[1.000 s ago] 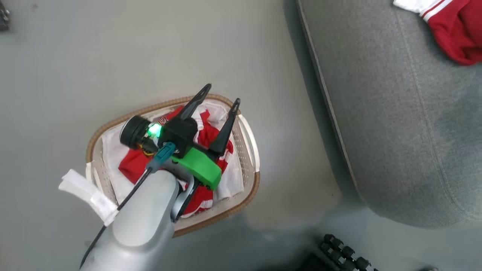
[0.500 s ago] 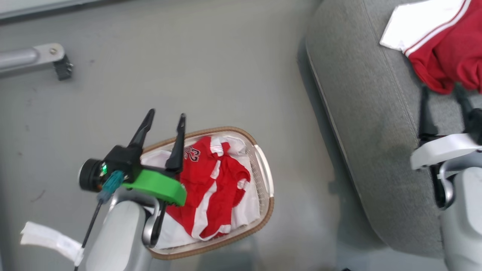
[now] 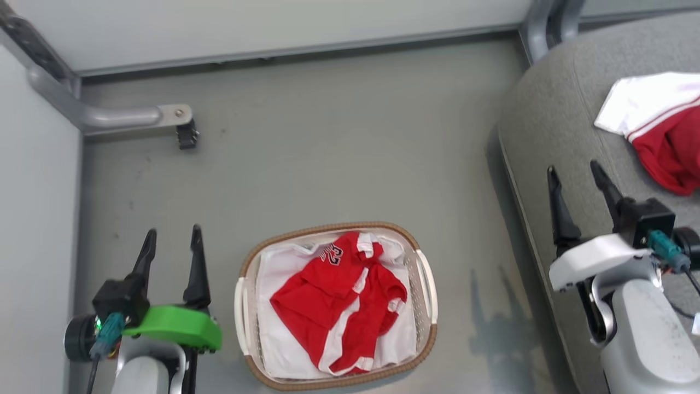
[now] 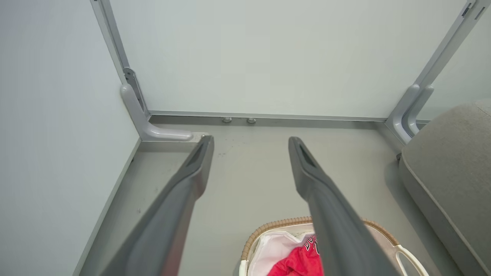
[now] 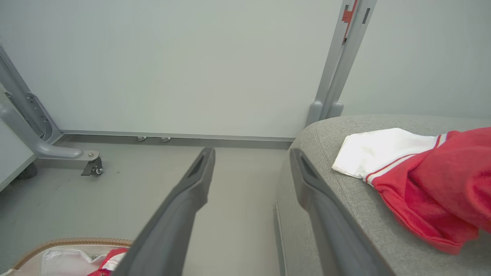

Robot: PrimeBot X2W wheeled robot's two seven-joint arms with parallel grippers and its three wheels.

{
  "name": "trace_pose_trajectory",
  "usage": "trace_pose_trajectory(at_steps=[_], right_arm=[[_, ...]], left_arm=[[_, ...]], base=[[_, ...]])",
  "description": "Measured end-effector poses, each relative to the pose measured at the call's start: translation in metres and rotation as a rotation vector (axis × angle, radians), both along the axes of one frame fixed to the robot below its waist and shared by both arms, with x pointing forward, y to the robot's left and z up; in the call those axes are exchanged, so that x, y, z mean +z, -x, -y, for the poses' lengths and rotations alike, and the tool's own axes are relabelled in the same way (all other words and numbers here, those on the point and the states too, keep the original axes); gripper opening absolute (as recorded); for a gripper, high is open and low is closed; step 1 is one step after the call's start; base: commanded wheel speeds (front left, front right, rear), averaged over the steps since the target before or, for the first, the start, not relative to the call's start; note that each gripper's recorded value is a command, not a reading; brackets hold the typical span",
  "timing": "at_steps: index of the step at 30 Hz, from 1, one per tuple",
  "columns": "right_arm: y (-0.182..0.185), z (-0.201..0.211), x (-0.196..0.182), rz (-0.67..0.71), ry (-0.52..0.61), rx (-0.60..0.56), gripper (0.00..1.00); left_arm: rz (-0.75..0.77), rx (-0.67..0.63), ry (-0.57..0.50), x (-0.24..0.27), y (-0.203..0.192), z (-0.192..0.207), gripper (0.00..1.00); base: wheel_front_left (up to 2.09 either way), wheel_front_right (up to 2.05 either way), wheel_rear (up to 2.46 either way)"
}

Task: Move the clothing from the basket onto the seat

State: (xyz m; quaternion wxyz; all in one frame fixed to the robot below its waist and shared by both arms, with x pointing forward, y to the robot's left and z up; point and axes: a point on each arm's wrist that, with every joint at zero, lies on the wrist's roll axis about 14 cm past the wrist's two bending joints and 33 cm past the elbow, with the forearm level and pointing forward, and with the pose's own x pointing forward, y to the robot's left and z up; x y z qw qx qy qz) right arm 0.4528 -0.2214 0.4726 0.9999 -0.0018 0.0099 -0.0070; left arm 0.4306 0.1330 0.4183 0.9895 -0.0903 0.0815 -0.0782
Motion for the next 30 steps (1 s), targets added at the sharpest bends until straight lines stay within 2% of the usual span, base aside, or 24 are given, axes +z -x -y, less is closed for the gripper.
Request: trace_pose_trajectory(at_steps=[8, 18, 25, 30], right_arm=[[0.028, -0.012, -0.001, -0.008, -0.046, 0.007, 1.00], [0.060, -0.027, -0.013, -0.054, -0.064, 0.038, 1.00], [0.066, -0.031, -0.020, -0.072, -0.078, 0.045, 1.00], [0.050, -0.035, -0.014, -0.053, -0.077, 0.058, 1.00]], left_arm=[[0.014, 0.085, 0.000, 0.013, 0.041, -0.030, 1.00], [-0.003, 0.128, 0.018, 0.012, 0.076, -0.042, 1.00], [-0.024, 0.110, 0.035, 0.007, 0.086, -0.034, 1.00], [-0.030, 0.030, 0.057, 0.005, 0.069, -0.007, 1.00]], base=[[0.00, 0.00, 0.00], [0.00, 0.00, 0.00], [0.00, 0.00, 0.00], [0.00, 0.00, 0.00]])
